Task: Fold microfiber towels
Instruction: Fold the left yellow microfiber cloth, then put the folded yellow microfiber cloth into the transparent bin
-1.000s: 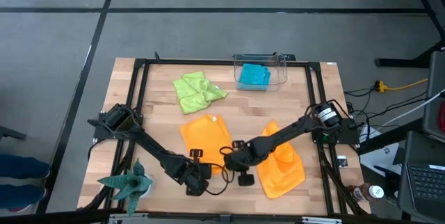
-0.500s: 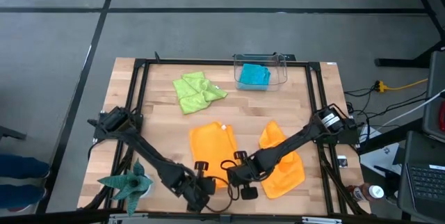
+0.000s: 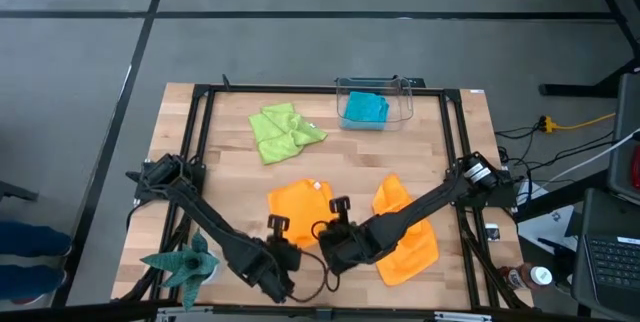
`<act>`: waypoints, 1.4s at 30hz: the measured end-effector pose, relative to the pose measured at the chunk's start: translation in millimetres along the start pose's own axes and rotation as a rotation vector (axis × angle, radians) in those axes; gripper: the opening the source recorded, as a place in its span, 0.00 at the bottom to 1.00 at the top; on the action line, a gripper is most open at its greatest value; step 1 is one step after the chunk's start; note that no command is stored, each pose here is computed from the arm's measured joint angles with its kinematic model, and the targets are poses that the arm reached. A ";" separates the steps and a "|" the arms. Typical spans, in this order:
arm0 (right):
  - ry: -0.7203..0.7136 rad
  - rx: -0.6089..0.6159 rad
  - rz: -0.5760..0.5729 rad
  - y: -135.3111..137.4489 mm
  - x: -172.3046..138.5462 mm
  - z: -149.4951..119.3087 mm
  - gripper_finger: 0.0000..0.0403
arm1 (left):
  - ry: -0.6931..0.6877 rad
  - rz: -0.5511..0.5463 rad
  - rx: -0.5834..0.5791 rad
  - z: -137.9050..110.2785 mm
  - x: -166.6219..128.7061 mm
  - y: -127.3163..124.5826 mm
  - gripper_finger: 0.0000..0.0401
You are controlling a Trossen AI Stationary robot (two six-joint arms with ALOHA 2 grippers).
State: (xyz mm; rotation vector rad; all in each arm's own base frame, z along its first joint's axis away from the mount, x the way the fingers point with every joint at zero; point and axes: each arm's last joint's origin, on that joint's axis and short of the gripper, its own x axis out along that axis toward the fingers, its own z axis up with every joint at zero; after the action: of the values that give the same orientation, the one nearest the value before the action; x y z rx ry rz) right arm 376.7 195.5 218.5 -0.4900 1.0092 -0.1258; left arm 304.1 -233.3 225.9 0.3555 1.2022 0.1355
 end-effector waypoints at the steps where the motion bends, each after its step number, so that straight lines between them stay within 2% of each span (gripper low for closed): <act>1: 0.005 -0.016 -0.032 -4.2 2.6 -0.1 0.02 | 0.027 0.030 0.012 -2.1 0.9 4.2 0.00; 5: 0.037 -0.001 -0.092 -27.1 19.1 -0.9 0.02 | 0.133 0.120 0.038 -7.1 5.4 22.6 0.00; 13: 0.110 0.053 -0.147 -70.2 64.6 -18.2 0.02 | 0.269 0.177 0.065 -5.8 26.9 60.0 0.00; 20: 0.055 0.052 -0.134 -88.7 85.6 -20.6 0.02 | 0.402 0.223 0.066 -24.4 58.2 78.1 0.00; 25: 0.066 0.073 -0.085 -100.2 94.1 -25.1 0.08 | 0.404 0.224 0.037 -32.1 77.2 82.2 0.01; 29: 0.065 0.094 -0.002 -106.1 98.2 -26.7 0.17 | 0.417 0.217 0.009 -35.2 84.9 86.3 0.08; 37: 0.077 0.121 -0.006 -117.5 103.3 -29.5 0.35 | 0.411 0.283 0.025 -33.5 82.6 92.2 0.29; 42: 0.094 0.112 -0.012 -118.5 102.8 -30.6 0.40 | 0.451 0.320 0.045 -32.3 72.6 96.7 0.34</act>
State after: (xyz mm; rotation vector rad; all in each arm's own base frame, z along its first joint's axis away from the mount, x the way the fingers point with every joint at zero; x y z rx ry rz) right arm 420.6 47.1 178.2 -0.3903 1.0849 -0.2166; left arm 308.4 -115.4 184.2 0.5760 1.5877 0.4864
